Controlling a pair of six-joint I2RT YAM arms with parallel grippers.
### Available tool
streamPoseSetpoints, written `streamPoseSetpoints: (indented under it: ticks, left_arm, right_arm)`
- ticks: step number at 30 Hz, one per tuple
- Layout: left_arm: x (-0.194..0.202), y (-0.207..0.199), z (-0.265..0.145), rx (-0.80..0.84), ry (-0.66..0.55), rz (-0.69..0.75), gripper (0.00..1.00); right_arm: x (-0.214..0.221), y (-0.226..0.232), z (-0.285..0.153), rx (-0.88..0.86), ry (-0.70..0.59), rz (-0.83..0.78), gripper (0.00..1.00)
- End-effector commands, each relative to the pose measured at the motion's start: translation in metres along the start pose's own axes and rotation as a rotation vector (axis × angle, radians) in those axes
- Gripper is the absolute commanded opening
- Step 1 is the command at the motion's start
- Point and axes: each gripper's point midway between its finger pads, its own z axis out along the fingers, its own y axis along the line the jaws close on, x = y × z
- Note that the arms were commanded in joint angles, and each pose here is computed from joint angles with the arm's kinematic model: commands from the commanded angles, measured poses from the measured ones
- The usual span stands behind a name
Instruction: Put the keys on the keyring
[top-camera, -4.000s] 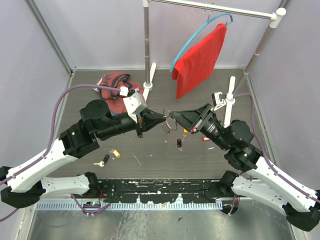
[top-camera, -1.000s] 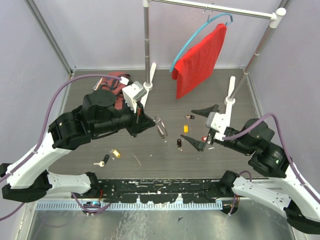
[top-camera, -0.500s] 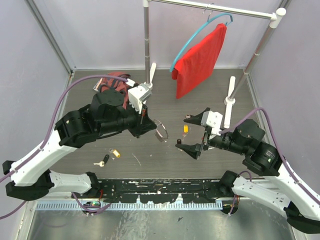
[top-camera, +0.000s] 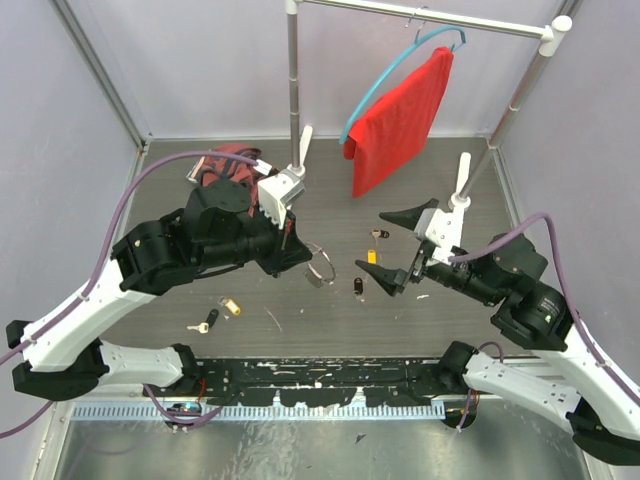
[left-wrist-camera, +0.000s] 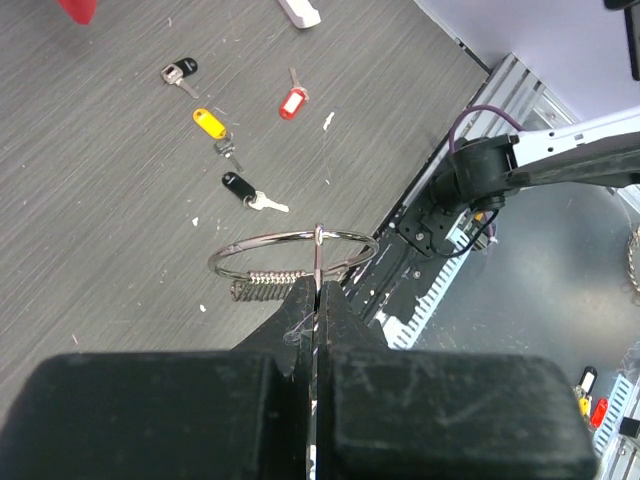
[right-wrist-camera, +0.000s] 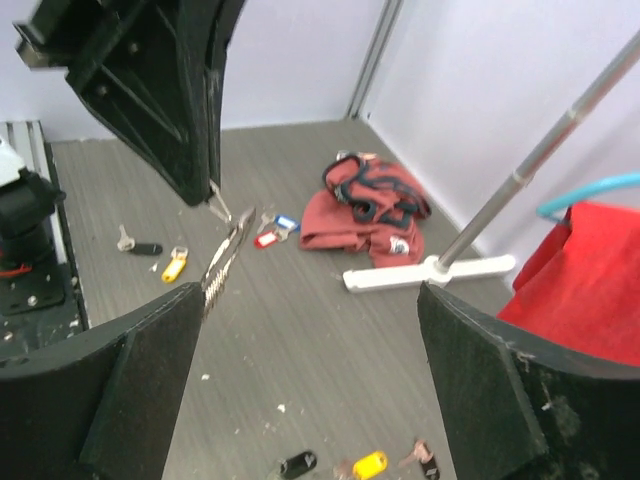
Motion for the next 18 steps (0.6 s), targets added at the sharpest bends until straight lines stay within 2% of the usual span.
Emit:
streamPoseSetpoints:
  ticks: [1, 7, 13, 18]
  left_arm:
    - [-0.007, -0.003, -0.009, 0.012, -0.037, -0.006, 0.00]
    - [-0.001, 0.001, -0.012, -0.003, -0.029, 0.000, 0.00]
    - [0.002, 0.011, -0.015, -0.049, -0.030, 0.009, 0.00]
    - [0.017, 0.040, -0.016, -0.182, -0.021, 0.022, 0.00]
  right_arm:
    - [-0.044, -0.005, 0.019, -0.025, -0.137, -0.085, 0.90]
    - [-0.058, -0.005, 0.025, -0.045, -0.187, -0.144, 0.85]
    - [-0.049, -0.001, 0.043, -0.048, -0.134, -0.180, 0.81]
    - [-0.042, 0.013, 0.058, -0.036, -0.095, -0.296, 0.80]
